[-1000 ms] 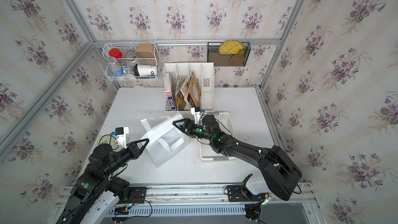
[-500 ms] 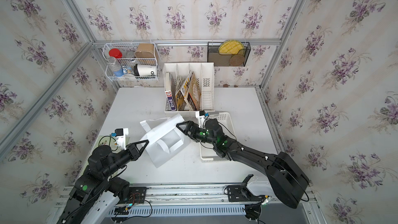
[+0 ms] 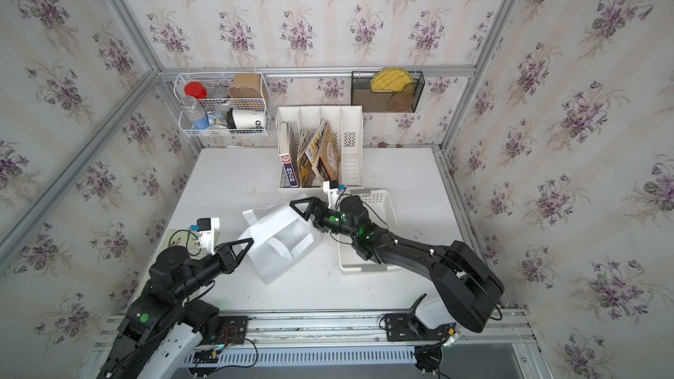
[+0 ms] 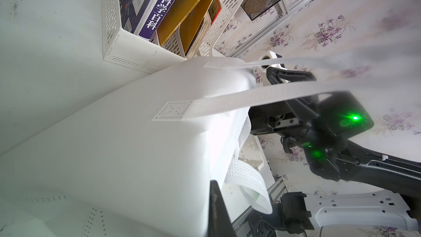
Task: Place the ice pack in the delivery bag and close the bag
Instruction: Seal the adhesive seal in the delivery bag.
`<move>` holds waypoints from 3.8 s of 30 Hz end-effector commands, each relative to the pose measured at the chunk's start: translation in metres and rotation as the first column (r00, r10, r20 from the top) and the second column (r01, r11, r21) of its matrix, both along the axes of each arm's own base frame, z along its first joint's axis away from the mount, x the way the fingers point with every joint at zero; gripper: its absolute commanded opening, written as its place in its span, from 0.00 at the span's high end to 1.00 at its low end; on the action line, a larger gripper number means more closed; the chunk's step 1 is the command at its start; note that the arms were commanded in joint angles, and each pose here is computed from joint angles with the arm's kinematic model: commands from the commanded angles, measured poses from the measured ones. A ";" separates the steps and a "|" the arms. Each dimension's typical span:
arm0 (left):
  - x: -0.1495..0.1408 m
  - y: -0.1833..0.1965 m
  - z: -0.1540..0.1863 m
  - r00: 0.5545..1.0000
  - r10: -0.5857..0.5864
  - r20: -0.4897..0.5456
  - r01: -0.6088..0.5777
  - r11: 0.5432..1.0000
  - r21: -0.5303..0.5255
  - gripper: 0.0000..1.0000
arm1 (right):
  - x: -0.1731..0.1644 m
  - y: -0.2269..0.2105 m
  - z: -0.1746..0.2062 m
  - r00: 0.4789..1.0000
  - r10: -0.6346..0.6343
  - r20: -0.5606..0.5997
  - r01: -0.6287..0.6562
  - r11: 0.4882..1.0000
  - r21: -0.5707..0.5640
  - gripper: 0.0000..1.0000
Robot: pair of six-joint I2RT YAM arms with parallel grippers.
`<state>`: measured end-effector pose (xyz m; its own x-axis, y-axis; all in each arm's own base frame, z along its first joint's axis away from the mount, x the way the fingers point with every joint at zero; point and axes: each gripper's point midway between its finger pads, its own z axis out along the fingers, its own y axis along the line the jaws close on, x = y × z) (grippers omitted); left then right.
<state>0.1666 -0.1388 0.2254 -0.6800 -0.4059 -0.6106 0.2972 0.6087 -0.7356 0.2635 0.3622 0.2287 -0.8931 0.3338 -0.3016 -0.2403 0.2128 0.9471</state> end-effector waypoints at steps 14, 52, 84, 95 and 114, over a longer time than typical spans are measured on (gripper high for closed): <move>-0.010 0.012 -0.034 0.993 0.012 -0.121 0.008 0.986 0.165 1.00 | 0.001 -0.009 -0.008 0.998 -0.044 0.038 0.044 0.999 -0.005 0.19; -0.011 0.016 -0.017 0.993 0.040 -0.109 -0.024 0.989 0.144 0.92 | 0.014 -0.003 -0.015 0.995 -0.062 0.078 0.067 0.996 -0.054 0.93; -0.007 -0.019 0.103 0.971 -0.228 0.077 0.206 0.954 0.218 0.58 | 0.014 -0.007 -0.015 0.993 -0.073 0.093 0.080 0.994 -0.068 0.89; 0.036 -0.049 0.075 0.949 -0.317 0.000 0.276 0.825 0.493 0.49 | 0.011 -0.008 -0.014 0.992 -0.067 0.104 0.075 0.994 -0.076 0.89; 0.080 -0.045 0.025 0.944 -0.280 -0.172 0.321 0.674 0.665 0.40 | 0.002 -0.004 -0.016 0.995 -0.012 0.102 0.019 0.998 -0.065 0.85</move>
